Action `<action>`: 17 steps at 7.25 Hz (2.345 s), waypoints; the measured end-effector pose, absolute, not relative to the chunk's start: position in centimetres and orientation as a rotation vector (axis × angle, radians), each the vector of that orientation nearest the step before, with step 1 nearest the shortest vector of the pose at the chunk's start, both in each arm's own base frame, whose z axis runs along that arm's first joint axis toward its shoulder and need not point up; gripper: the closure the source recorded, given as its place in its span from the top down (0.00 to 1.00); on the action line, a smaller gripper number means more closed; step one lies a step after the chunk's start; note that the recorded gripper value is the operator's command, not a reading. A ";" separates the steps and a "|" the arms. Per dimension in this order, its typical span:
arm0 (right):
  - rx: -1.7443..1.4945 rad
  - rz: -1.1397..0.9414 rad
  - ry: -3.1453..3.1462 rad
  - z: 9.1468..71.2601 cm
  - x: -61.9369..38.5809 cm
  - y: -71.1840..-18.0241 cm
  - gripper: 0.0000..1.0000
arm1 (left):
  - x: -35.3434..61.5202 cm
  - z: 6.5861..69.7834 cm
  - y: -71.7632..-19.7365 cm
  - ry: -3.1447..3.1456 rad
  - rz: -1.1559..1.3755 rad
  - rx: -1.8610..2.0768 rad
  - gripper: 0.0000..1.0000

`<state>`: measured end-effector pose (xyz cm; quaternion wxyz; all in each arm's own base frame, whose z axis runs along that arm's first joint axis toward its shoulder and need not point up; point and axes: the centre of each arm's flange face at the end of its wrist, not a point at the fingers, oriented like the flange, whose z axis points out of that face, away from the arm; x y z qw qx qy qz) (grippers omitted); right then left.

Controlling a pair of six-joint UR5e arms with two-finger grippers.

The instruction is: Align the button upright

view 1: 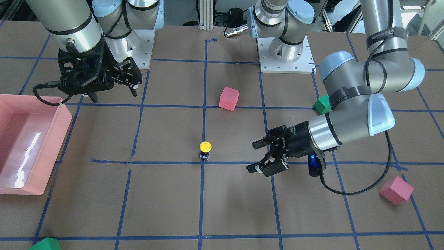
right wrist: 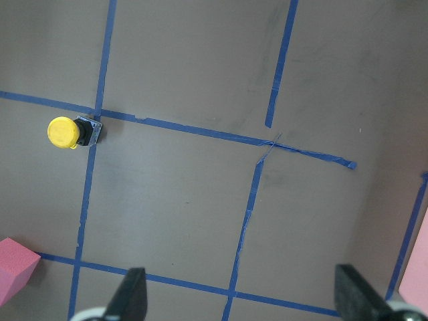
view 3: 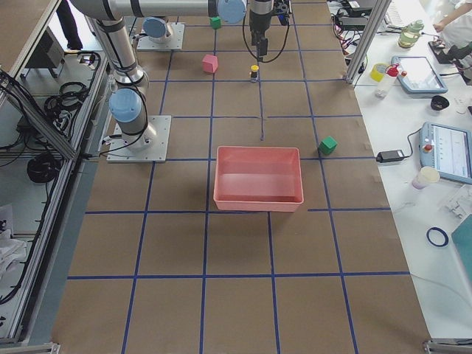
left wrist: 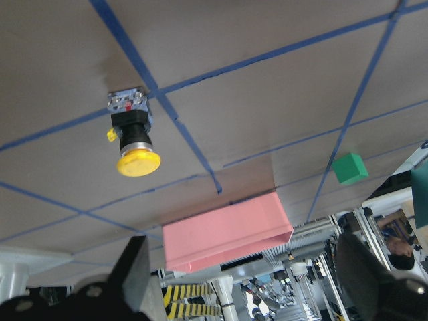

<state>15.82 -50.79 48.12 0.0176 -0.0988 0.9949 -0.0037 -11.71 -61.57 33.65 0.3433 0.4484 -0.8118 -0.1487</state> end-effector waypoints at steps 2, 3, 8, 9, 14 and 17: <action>-0.307 -0.012 3.091 48.1 15.8 -50.8 1.00 | -9.7 36.1 -60.9 -2.466 -0.129 0.900 1.00; -0.306 -0.012 3.091 48.1 15.8 -50.8 1.00 | -8.6 36.9 -60.1 -2.668 -0.040 0.714 1.00; -0.303 -0.011 3.090 48.1 15.8 -50.8 1.00 | -6.8 47.3 -52.3 -3.172 0.056 0.258 1.00; -0.302 -0.010 3.090 48.1 15.8 -50.8 1.00 | -8.0 48.6 -50.9 -3.184 0.067 0.227 1.00; -0.302 -0.008 3.090 48.0 15.8 -50.8 1.00 | -14.2 49.1 -48.3 -3.146 0.062 0.055 1.00; -0.301 -0.008 3.090 48.0 15.8 -50.8 1.00 | -14.8 48.8 -48.0 -3.112 0.049 0.044 1.00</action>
